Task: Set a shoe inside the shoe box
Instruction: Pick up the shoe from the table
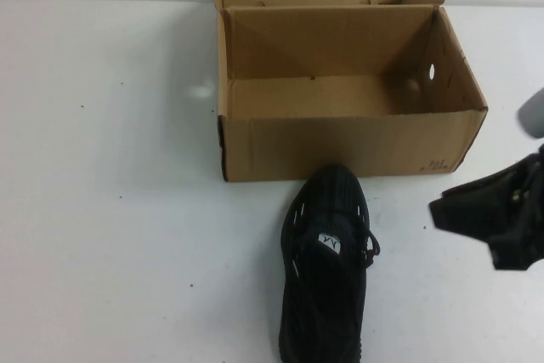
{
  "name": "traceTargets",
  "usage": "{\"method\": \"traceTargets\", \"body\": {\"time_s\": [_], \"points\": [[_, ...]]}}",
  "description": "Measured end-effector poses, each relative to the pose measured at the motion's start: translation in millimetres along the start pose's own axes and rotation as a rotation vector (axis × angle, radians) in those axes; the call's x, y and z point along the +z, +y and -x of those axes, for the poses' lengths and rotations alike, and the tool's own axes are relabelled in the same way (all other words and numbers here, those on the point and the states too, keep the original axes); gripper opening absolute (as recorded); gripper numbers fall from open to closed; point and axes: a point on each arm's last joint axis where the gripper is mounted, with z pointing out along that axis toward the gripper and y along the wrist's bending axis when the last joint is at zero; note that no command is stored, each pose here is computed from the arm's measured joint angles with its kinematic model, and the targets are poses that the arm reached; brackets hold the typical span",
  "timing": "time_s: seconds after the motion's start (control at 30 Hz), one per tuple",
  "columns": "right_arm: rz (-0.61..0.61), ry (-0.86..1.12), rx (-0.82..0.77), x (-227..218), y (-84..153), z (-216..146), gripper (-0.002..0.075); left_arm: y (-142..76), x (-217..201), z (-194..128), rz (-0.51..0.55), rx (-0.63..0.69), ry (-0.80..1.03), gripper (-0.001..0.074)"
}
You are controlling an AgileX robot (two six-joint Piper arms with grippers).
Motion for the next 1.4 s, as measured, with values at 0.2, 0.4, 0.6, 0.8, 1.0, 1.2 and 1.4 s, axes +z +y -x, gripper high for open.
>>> {"method": "traceTargets", "body": {"time_s": [0.2, 0.4, 0.6, 0.8, 1.0, 1.2, 1.4], "points": [[0.084, 0.185, -0.222, 42, 16, 9, 0.0317, -2, 0, -4, -0.023, -0.026, 0.044, -0.0002], [0.041, 0.344, -0.374, 80, 24, 24, 0.0428, -2, 0, -7, -0.019, -0.031, 0.081, -0.0002], [0.038, 0.422, -0.356, 118, 21, 36, 0.0438, -2, 0, -9, -0.015, -0.03, 0.098, -0.0003], [0.047, 0.498, -0.329, 149, 12, 28, 0.0438, -1, -1, -10, -0.013, -0.03, 0.109, -0.0002], [0.002, 0.482, -0.355, 166, 4, 27, 0.0438, -1, -1, -10, -0.012, -0.03, 0.113, -0.0003], [-0.073, 0.497, -0.445, 177, -9, 25, 0.0419, -1, -1, -10, -0.012, -0.03, 0.113, -0.0002], [-0.089, 0.527, -0.462, 194, -17, 17, 0.0293, -1, -1, -10, -0.013, -0.031, 0.113, -0.0003]]}}
